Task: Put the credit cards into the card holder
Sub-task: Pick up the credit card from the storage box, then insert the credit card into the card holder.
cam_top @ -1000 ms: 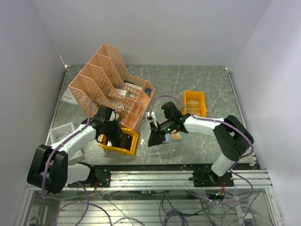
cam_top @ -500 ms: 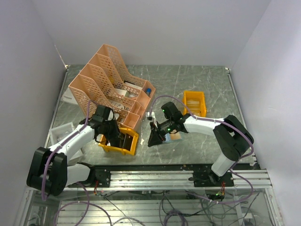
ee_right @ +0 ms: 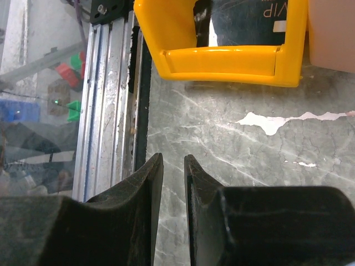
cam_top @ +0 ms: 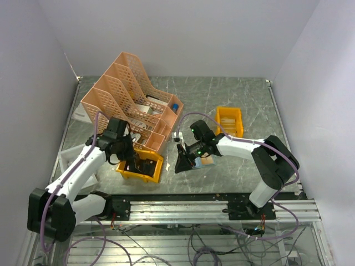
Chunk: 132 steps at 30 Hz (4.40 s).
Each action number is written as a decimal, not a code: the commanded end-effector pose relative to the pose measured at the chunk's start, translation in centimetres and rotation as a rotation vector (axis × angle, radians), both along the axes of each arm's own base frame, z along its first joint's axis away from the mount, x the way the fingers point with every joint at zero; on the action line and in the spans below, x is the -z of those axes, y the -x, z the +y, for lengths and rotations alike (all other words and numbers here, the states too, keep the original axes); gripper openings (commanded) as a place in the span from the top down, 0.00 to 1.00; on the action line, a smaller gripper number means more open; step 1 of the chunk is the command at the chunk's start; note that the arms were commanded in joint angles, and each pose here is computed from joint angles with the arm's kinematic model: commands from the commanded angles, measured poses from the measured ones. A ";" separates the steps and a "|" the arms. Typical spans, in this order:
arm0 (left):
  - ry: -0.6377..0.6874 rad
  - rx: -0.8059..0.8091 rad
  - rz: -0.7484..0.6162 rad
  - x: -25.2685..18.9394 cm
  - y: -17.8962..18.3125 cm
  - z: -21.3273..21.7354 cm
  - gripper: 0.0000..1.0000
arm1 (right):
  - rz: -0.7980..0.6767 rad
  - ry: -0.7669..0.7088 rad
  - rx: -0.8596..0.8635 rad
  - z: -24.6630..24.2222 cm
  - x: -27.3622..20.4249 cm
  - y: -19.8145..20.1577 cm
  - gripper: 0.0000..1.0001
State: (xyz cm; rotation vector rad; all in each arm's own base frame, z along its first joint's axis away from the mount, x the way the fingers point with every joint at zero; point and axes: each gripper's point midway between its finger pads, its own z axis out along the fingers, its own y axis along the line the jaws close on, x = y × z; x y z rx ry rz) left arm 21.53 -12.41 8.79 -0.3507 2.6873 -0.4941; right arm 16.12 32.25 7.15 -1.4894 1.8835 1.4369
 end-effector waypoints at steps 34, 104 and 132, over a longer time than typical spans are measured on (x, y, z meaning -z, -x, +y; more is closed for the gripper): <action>0.841 0.308 -0.904 -20.3 -1.3 -15.1 0.93 | -0.215 -0.350 0.161 -10.2 -15.1 -7.3 0.50; 0.700 0.306 -0.831 -13.7 1.8 -15.3 0.19 | 0.003 -0.178 0.442 -12.3 -11.9 -7.8 1.00; 0.314 0.355 -0.545 -3.1 1.4 -21.3 0.52 | 0.276 -0.024 0.463 -15.0 -2.3 -10.2 1.00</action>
